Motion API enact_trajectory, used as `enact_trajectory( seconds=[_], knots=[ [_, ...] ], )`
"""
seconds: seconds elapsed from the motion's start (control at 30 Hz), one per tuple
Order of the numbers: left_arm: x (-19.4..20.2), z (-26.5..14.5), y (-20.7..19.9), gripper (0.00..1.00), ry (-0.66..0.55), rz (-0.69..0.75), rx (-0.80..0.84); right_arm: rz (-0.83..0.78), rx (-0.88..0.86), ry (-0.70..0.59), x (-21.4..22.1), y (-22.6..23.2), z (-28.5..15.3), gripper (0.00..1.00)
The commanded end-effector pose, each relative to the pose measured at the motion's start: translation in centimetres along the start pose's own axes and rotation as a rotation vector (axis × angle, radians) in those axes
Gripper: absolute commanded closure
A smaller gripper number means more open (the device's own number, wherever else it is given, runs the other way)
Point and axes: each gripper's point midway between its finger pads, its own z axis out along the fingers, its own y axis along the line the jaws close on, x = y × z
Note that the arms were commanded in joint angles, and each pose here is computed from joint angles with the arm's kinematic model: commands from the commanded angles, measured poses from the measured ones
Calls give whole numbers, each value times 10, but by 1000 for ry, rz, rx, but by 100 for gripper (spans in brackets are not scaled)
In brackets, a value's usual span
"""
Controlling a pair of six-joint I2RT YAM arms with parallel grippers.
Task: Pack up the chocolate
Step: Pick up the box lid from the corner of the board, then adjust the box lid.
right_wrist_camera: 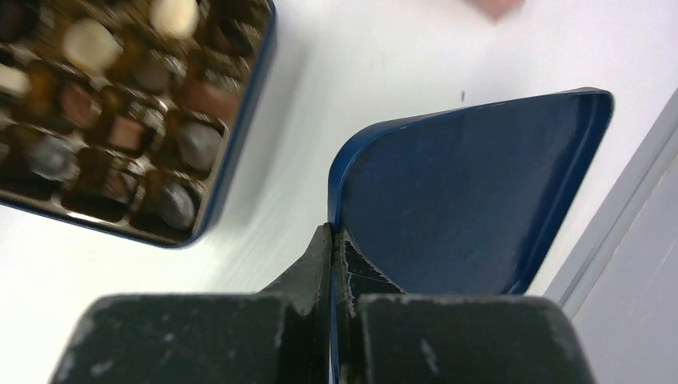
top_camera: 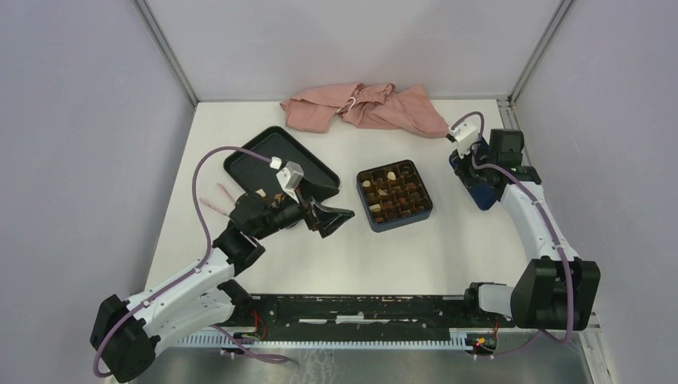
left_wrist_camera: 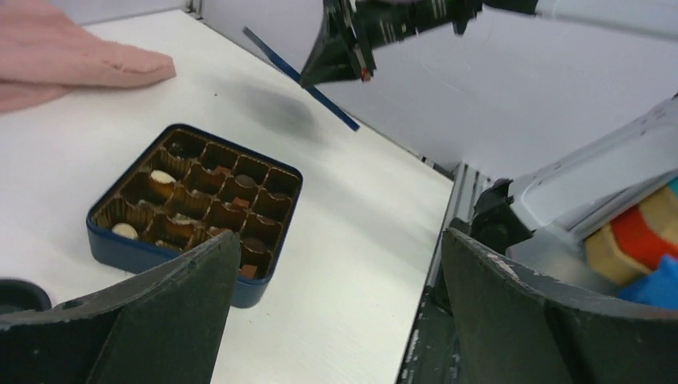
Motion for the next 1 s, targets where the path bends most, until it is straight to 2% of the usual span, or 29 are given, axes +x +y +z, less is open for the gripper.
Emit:
enact_trajectory(
  seconds=[0.0, 0.2, 0.43, 0.67, 0.97],
  knots=[
    [-23, 16, -16, 0, -27, 380, 94, -53, -113, -230, -73, 12, -29, 100],
    [-16, 29, -15, 0, 71, 626, 122, -89, -294, -387, -116, 40, -51, 100],
    [-15, 38, -13, 0, 116, 874, 163, -222, -468, -449, -135, 82, -68, 100],
    [-29, 45, -13, 0, 94, 1029, 153, -426, -628, -474, -145, 139, -87, 100],
    [-43, 49, -14, 1, 91, 1164, 155, -576, -843, -494, -151, 207, -104, 100]
  ],
)
